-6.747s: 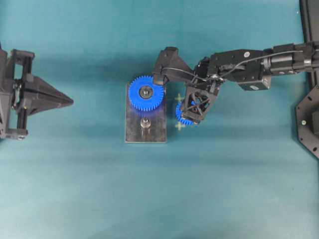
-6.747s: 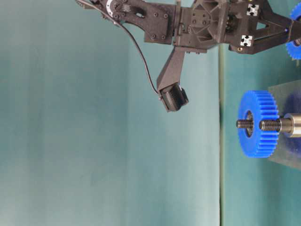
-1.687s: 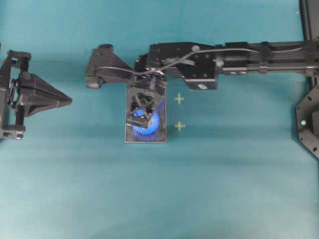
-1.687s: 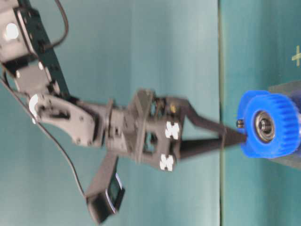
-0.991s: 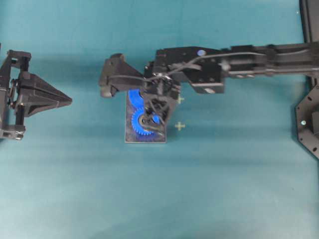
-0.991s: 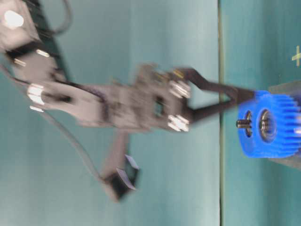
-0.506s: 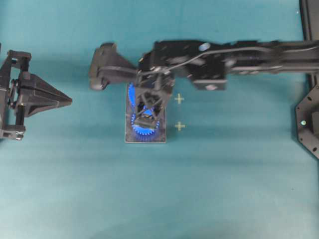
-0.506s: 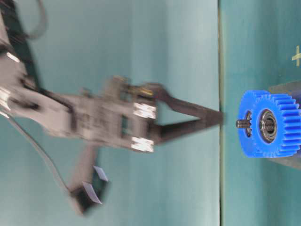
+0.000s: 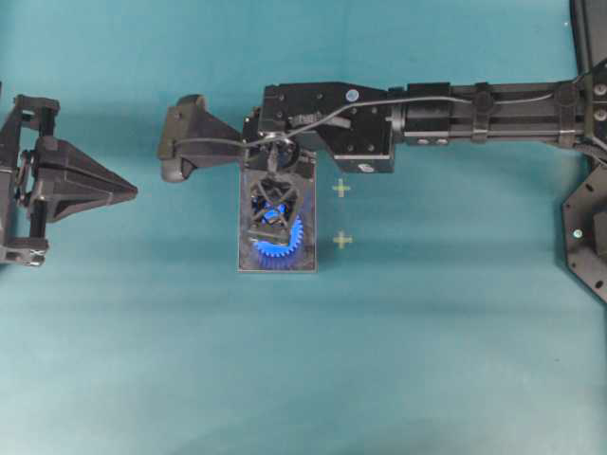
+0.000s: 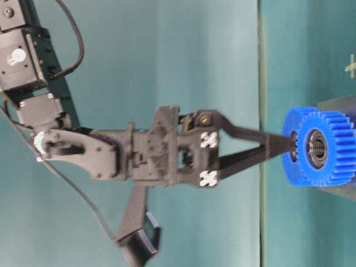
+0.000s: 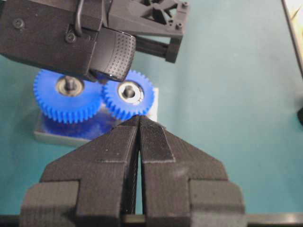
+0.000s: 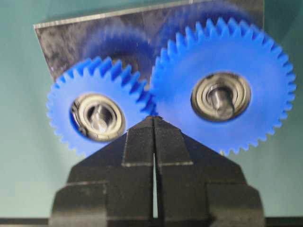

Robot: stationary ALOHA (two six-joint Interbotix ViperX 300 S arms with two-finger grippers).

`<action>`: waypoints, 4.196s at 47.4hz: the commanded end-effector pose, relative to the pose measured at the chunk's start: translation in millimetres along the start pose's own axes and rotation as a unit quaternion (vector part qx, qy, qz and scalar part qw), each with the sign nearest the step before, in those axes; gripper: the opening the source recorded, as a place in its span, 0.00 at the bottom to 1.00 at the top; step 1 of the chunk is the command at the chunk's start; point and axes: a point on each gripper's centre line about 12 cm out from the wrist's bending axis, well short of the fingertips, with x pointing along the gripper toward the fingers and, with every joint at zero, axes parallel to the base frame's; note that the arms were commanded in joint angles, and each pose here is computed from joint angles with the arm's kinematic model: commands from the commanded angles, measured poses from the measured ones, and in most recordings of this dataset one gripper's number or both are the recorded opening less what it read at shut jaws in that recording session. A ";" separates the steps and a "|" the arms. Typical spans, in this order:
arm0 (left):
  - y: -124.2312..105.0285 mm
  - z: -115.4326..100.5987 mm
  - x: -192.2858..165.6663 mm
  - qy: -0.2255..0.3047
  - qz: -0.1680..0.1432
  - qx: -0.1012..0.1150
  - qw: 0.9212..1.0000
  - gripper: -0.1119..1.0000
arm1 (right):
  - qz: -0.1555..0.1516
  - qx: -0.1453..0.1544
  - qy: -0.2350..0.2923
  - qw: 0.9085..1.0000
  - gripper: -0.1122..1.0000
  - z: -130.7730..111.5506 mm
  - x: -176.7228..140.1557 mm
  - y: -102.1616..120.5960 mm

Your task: Fit the small gear onto the shaft.

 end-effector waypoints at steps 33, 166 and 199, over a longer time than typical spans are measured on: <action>-5.4 6.5 -4.8 -0.016 -0.012 0.004 1.000 0.10 | 0.025 0.030 -0.073 0.997 0.08 0.6 -47.3 12.0; 0.2 -10.4 -9.7 -0.008 -0.005 -0.006 1.000 0.10 | 0.060 0.044 -0.323 0.944 0.08 -133.4 -56.6 10.2; 6.7 -19.9 -8.9 -0.031 0.001 -0.015 0.999 0.10 | 0.056 0.038 -0.347 0.935 0.08 -139.5 -33.9 9.4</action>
